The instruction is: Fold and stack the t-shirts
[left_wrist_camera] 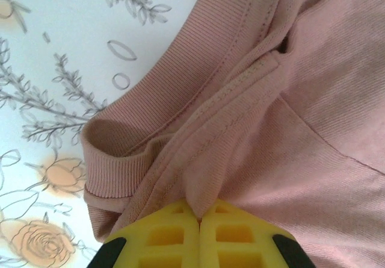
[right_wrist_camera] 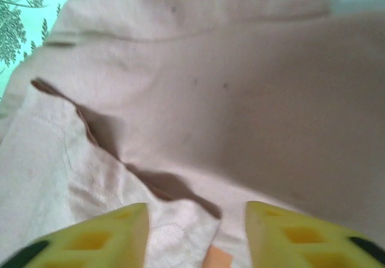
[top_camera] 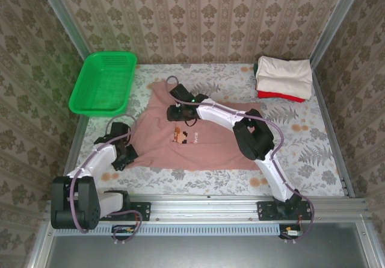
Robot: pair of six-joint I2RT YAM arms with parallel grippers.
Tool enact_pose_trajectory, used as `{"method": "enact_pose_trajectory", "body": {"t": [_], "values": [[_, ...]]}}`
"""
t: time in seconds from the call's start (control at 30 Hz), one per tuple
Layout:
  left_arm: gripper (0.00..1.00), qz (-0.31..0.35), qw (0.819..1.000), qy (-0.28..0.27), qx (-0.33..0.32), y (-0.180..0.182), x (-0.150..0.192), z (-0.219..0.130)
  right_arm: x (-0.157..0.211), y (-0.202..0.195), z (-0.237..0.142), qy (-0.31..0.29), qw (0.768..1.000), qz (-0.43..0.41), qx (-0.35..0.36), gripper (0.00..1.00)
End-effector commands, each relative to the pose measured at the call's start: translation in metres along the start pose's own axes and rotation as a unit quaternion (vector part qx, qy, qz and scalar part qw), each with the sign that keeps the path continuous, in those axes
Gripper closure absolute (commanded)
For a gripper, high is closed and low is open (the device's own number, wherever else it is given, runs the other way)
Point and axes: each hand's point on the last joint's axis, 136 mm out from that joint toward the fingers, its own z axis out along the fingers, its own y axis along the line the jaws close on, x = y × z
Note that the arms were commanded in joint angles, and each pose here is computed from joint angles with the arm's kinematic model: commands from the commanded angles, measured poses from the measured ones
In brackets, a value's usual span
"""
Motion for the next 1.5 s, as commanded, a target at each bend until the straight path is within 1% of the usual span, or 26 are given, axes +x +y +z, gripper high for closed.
{"method": "enact_pose_trajectory", "body": {"t": [0.0,0.03,0.07,0.13,0.17,0.2,0.27,0.3,0.33,0.37,0.43,0.5,0.53,0.6,0.7,0.77,0.83,0.97,1.03,1.2,1.33,1.47], "values": [[1.00,-0.017,0.999,0.006,-0.031,0.014,0.011,-0.001,0.008,0.002,-0.022,0.017,1.000,-0.014,0.000,0.48],[1.00,-0.017,0.999,0.007,-0.032,0.014,0.012,-0.001,0.016,-0.002,-0.033,0.019,1.000,-0.015,0.007,0.46],[0.94,-0.019,0.999,0.007,-0.033,0.014,0.012,-0.001,0.025,-0.005,-0.044,0.020,1.000,-0.016,0.008,0.45],[0.93,-0.021,0.999,0.004,-0.035,0.015,0.011,-0.004,0.046,-0.020,-0.070,0.016,1.000,-0.009,0.025,0.43],[0.87,-0.019,0.999,0.003,-0.031,0.013,0.010,-0.007,0.058,-0.028,-0.082,0.017,0.999,-0.008,0.033,0.44],[0.78,-0.017,0.999,-0.004,-0.033,0.012,0.008,-0.011,0.074,-0.042,-0.090,0.021,0.998,-0.006,0.052,0.44],[0.45,-0.012,0.999,-0.026,-0.031,0.008,0.000,-0.026,0.104,-0.076,-0.109,0.026,0.995,0.006,0.096,0.45],[0.36,-0.008,0.999,-0.038,-0.026,0.005,-0.007,-0.034,0.116,-0.088,-0.116,0.030,0.993,0.012,0.112,0.45],[0.30,-0.002,0.998,-0.054,-0.023,0.002,-0.014,-0.044,0.130,-0.102,-0.121,0.035,0.991,0.017,0.127,0.45],[0.27,0.004,0.997,-0.072,-0.020,-0.001,-0.023,-0.055,0.141,-0.114,-0.124,0.040,0.989,0.020,0.144,0.45],[0.26,0.012,0.995,-0.102,-0.009,-0.012,-0.041,-0.072,0.160,-0.132,-0.125,0.058,0.984,0.026,0.169,0.46],[0.26,0.027,0.992,-0.121,0.027,-0.035,-0.053,-0.079,0.176,-0.144,-0.125,0.071,0.980,0.035,0.185,0.47],[0.26,0.035,0.991,-0.120,0.042,-0.046,-0.055,-0.078,0.180,-0.149,-0.127,0.072,0.978,0.043,0.192,0.48],[0.26,0.058,0.989,-0.111,0.077,-0.072,-0.054,-0.069,0.192,-0.163,-0.135,0.077,0.973,0.055,0.212,0.47],[0.26,0.082,0.989,-0.084,0.094,-0.092,-0.040,-0.041,0.206,-0.180,-0.142,0.081,0.967,0.079,0.227,0.46],[0.26,0.084,0.992,-0.056,0.081,-0.089,-0.027,-0.019,0.215,-0.189,-0.147,0.086,0.963,0.088,0.239,0.44],[0.26,0.084,0.995,-0.029,0.050,-0.074,-0.013,-0.002,0.224,-0.197,-0.151,0.092,0.960,0.096,0.247,0.44],[0.27,0.084,0.996,0.013,0.014,-0.049,0.013,0.016,0.237,-0.209,-0.158,0.097,0.956,0.109,0.255,0.41],[0.29,0.086,0.996,0.027,0.009,-0.044,0.025,0.015,0.241,-0.211,-0.161,0.098,0.956,0.111,0.253,0.40],[0.31,0.076,0.996,0.030,-0.024,-0.018,0.045,0.006,0.250,-0.217,-0.173,0.104,0.953,0.116,0.260,0.38],[0.32,0.067,0.997,0.025,-0.002,-0.016,0.058,0.000,0.250,-0.212,-0.186,0.098,0.957,0.123,0.243,0.35],[0.31,0.064,0.998,0.014,0.001,-0.015,0.056,-0.009,0.252,-0.216,-0.200,0.085,0.957,0.132,0.245,0.31]]}}
